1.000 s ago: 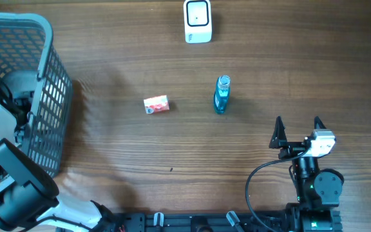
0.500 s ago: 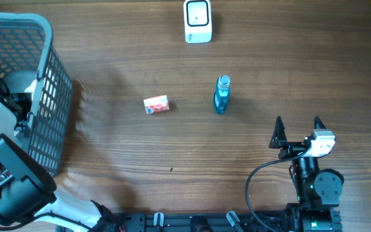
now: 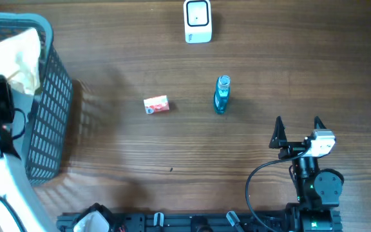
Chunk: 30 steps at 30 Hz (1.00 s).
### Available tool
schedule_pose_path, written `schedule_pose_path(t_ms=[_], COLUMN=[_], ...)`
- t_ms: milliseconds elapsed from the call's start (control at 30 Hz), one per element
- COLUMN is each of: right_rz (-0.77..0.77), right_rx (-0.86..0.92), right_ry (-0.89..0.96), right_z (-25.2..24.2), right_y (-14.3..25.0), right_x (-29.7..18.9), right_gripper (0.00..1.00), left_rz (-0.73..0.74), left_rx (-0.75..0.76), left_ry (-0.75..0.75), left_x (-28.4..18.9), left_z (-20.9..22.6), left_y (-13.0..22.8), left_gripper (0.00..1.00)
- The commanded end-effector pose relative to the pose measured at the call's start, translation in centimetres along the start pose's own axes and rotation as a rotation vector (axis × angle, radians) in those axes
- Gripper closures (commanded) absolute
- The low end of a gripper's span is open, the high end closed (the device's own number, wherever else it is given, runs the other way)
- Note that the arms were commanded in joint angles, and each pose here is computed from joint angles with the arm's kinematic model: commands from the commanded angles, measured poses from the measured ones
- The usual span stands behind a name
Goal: Scan the item barcode
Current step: 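Lift the powder bag out and lay it beside the bottle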
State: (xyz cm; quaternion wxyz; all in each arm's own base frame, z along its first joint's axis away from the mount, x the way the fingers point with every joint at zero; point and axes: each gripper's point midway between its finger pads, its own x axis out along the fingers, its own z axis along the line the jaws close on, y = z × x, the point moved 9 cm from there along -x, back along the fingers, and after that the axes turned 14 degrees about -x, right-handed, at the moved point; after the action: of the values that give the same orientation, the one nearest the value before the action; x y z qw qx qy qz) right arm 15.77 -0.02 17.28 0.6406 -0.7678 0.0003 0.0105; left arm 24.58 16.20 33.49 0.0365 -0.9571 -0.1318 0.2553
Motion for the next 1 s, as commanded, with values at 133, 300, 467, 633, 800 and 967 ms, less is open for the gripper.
schedule_pose_path(t_ms=[133,300,467,633,800,967], right_rz=[-0.008,-0.008,-0.008,-0.008,-0.008,-0.008], right_rx=[0.015,0.014,0.015,0.014,0.014,0.014], right_ry=[-0.011,-0.011,-0.011,-0.011,-0.011,-0.011], right_z=[0.1,0.1,0.1,0.1,0.1,0.1], right_y=[-0.1,-0.1,-0.1,-0.1,-0.1,-0.1], right_x=[0.0,0.0,0.0,0.0,0.0,0.0], right_gripper=[0.00,0.00,0.00,0.00,0.00,0.00], left_rz=[0.363,0.548,0.617,0.679,0.684,0.738], left_rx=[0.207,0.270,0.459,0.593,0.601,0.608], left_ry=[0.366,0.134,-0.222,-0.384,-0.397,-0.365], left_x=[-9.4,-7.0,-0.5,5.4,8.8,9.3], left_z=[-4.4,-1.9,2.7,7.3,9.1,9.7], left_y=[9.4,15.2,23.4,29.5,31.5,33.3], left_gripper=[0.96,0.96,0.96,0.96,0.81,0.72])
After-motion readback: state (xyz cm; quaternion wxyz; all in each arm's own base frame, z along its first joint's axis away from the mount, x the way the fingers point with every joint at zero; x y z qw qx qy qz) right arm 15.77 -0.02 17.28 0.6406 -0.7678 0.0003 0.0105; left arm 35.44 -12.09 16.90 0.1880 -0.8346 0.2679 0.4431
